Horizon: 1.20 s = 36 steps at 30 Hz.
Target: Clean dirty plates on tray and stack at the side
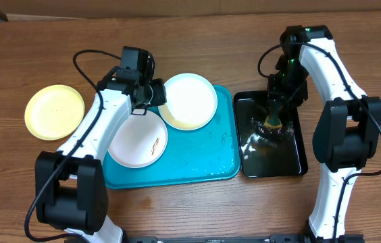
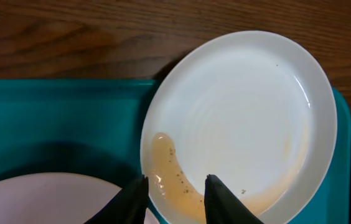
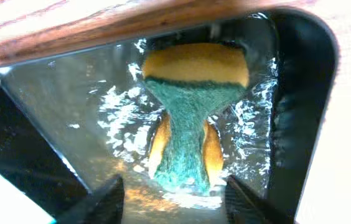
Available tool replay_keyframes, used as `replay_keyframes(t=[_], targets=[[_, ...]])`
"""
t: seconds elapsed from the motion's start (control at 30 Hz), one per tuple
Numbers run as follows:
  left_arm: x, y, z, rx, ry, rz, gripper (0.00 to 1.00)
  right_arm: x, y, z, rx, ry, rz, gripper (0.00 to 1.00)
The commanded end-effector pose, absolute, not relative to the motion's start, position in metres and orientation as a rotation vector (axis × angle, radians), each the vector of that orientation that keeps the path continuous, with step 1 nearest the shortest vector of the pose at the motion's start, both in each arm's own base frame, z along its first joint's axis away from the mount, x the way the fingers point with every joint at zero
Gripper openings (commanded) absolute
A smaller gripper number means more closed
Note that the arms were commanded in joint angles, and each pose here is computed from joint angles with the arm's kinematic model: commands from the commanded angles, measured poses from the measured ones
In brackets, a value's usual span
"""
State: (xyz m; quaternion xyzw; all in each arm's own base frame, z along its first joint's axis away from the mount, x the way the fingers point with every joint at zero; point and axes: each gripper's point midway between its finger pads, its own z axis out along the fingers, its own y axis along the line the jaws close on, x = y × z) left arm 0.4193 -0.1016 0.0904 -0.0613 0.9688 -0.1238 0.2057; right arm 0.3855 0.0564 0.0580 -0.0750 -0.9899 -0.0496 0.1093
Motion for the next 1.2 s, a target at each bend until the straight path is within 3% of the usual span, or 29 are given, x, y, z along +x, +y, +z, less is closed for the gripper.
replay_keyframes(t=[0.0,0.17,0.27,0.67,0.8,1.0,1.1,1.17], targets=[[0.422,-0.097,0.077,-0.152,2.715,-0.274,0.34,0.387,0.054,0.059,-0.212,-2.931,-0.141,0.58],[0.427,-0.096,0.068,-0.139,2.718,-0.255,0.4,0.389,0.055,0.056,-0.212,-2.938,-0.143,0.75],[0.431,-0.095,0.058,-0.142,2.722,-0.242,0.4,0.388,0.054,0.056,-0.213,-2.937,-0.144,1.0],[0.447,-0.101,0.023,-0.132,2.718,-0.246,0.39,0.389,0.055,0.056,-0.214,-2.938,-0.144,1.0],[0.445,-0.103,0.016,-0.13,2.734,-0.249,0.26,0.393,0.061,0.056,-0.271,-2.943,-0.192,1.0],[0.439,-0.112,0.016,-0.115,2.757,-0.322,0.18,0.42,0.063,0.054,-0.268,-3.049,-0.228,1.0],[0.437,-0.112,0.015,-0.113,2.768,-0.318,0.04,0.438,0.064,0.053,-0.265,-3.123,-0.254,1.0],[0.437,-0.112,0.015,-0.113,2.768,-0.318,0.04,0.45,0.065,0.054,-0.262,-3.172,-0.272,1.0]])
